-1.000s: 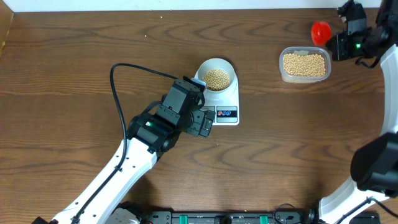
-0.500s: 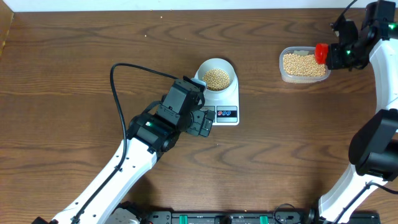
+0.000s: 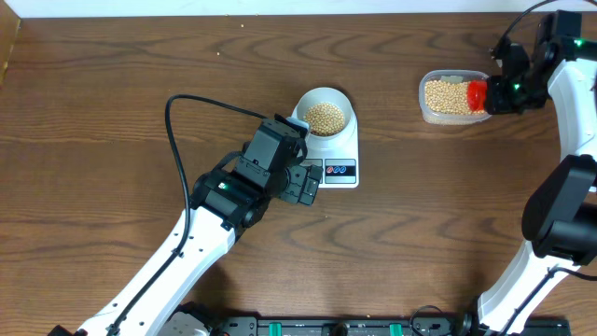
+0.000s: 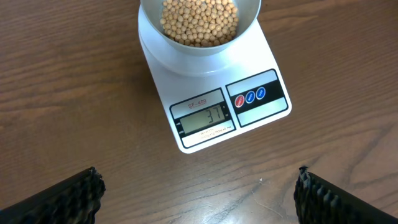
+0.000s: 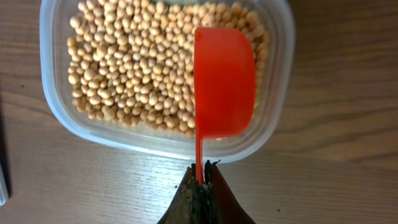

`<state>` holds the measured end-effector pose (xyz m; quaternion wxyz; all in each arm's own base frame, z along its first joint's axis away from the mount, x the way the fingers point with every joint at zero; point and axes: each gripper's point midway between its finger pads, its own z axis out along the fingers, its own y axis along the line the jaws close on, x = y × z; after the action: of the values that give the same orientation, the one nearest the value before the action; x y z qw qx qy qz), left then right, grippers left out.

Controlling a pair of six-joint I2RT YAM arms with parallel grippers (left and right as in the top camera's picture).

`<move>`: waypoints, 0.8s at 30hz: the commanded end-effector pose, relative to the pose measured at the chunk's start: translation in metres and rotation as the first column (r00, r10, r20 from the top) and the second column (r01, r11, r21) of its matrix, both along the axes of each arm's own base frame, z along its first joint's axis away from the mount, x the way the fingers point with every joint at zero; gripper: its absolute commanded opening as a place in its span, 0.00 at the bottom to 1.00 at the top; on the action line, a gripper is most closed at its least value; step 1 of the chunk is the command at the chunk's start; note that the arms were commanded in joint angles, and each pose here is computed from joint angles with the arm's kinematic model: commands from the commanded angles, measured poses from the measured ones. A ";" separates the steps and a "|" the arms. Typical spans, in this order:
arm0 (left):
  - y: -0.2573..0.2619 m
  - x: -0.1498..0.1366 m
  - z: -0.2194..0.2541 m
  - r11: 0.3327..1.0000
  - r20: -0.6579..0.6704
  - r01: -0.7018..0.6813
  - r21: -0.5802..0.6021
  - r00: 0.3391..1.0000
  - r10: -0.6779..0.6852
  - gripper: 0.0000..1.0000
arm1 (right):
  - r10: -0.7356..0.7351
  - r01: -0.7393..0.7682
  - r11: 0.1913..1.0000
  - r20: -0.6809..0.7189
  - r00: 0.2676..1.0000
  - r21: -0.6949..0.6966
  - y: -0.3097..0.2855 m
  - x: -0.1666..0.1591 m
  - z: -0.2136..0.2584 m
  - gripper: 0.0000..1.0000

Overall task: Scoop item into bowl and weigh 50g on scale
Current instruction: 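Move the empty red scoop back right into the soybean tub, then drag the red scoop through the soybeans and lift it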

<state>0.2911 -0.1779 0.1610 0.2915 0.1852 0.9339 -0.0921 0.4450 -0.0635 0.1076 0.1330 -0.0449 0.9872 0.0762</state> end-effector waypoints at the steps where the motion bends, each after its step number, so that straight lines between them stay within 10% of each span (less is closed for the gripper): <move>1: 0.000 0.001 0.002 1.000 0.008 0.007 0.004 1.000 -0.007 1.00 | -0.020 0.021 1.000 -0.042 0.999 0.016 0.004 -0.007 -0.012 0.01; 24: 0.000 0.001 0.002 1.000 0.008 0.007 0.004 1.000 -0.007 1.00 | 0.002 -0.009 0.945 0.021 1.000 0.328 0.042 -0.002 -0.006 0.01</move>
<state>0.2911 -0.1779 0.1610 0.2915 0.1852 0.9339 -0.0921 0.4421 -0.0278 0.0993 0.1431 -0.0386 0.9700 0.1926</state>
